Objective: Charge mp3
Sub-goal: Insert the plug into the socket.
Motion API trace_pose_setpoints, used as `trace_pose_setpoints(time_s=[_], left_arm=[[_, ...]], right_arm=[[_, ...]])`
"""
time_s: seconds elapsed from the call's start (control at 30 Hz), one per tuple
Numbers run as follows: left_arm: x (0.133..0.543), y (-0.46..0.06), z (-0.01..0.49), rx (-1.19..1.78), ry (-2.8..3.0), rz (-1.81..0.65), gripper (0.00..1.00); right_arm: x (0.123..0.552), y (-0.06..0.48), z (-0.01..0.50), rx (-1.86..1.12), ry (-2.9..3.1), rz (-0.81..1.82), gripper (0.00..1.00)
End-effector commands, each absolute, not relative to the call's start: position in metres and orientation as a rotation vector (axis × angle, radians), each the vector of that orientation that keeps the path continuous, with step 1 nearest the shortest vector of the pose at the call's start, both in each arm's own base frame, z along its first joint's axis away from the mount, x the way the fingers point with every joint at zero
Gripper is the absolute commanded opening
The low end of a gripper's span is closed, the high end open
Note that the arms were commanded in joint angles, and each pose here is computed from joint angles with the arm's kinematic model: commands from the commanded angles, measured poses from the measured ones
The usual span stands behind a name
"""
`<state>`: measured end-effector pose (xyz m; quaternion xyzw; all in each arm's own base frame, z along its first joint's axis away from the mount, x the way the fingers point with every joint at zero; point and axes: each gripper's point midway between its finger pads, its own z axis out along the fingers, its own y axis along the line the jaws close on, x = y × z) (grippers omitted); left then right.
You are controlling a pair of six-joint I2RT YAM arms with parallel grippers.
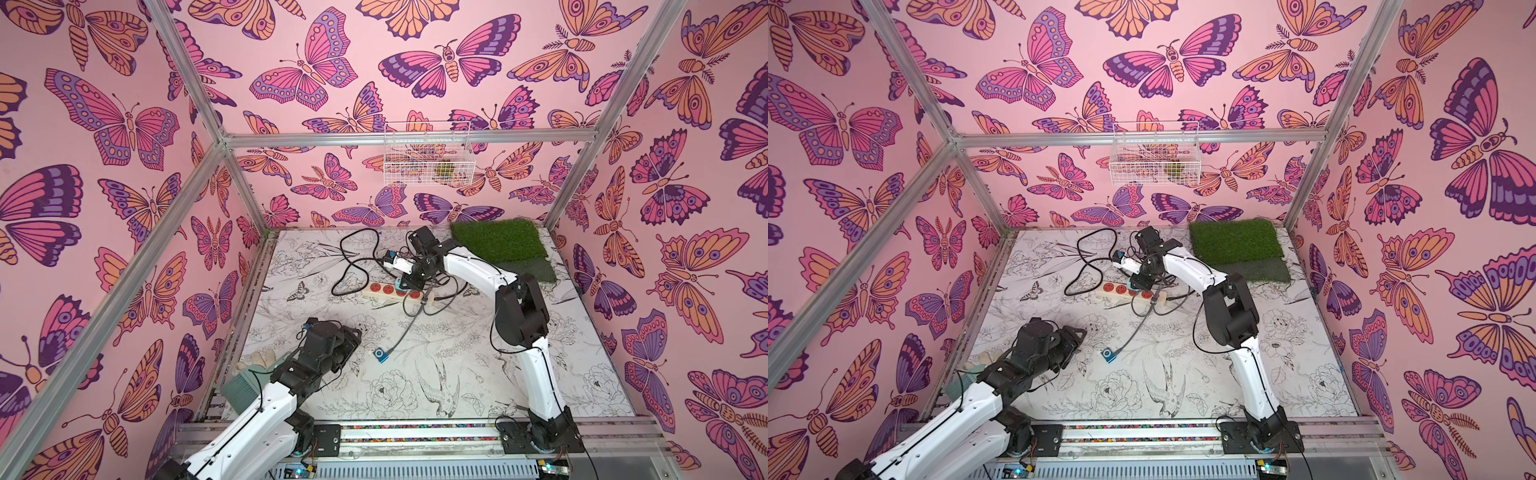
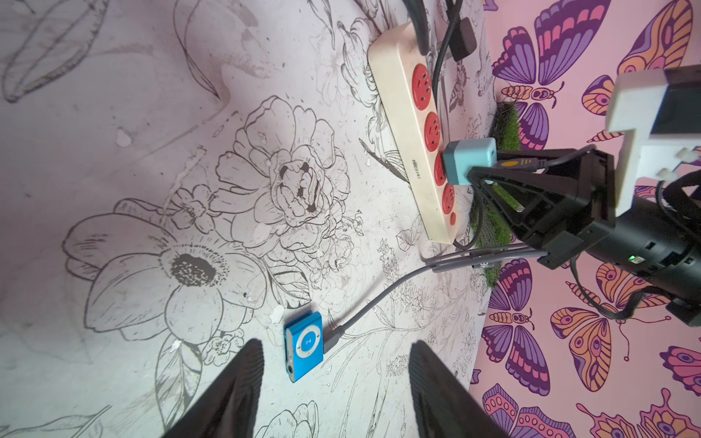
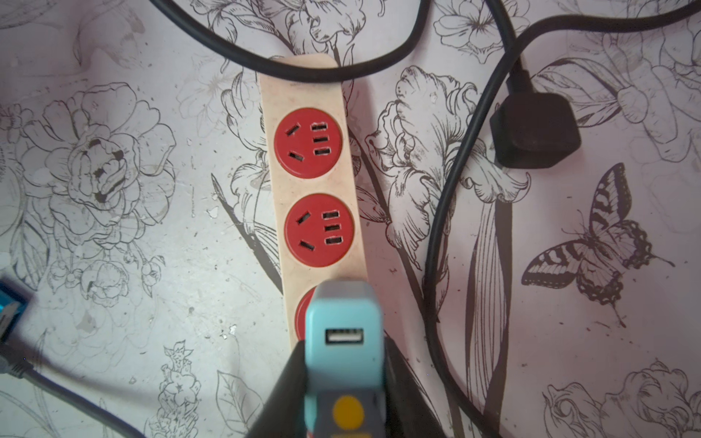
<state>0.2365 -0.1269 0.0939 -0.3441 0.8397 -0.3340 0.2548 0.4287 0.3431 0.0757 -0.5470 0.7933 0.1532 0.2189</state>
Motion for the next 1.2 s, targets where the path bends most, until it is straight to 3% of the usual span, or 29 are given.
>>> trace_pose_setpoints(time_s=[0.0, 0.37, 0.53, 0.6, 1.07, 1.17], left_arm=[[0.232, -0.121, 0.082, -0.932, 2.314, -0.855, 0.63], [0.229, -0.119, 0.083, -0.938, 2.309, -0.853, 0.63], [0.23, -0.119, 0.084, -0.935, 2.306, -0.851, 0.64], [0.23, -0.119, 0.083, -0.935, 2.309, -0.849, 0.64], [0.23, -0.119, 0.084, -0.934, 2.311, -0.848, 0.64], [0.231, -0.119, 0.085, -0.937, 2.309, -0.849, 0.64]], right_arm=[[0.385, 0.312, -0.024, -1.571, 2.529, 0.368, 0.0], [0.378, 0.307, -0.032, -1.568, 2.566, 0.288, 0.0], [0.379, 0.306, -0.033, -1.549, 2.567, 0.277, 0.25], [0.379, 0.305, -0.032, -1.545, 2.569, 0.281, 0.31], [0.386, 0.313, 0.002, -1.505, 2.483, 0.303, 0.44], [0.387, 0.313, 0.021, -1.483, 2.455, 0.286, 0.53]])
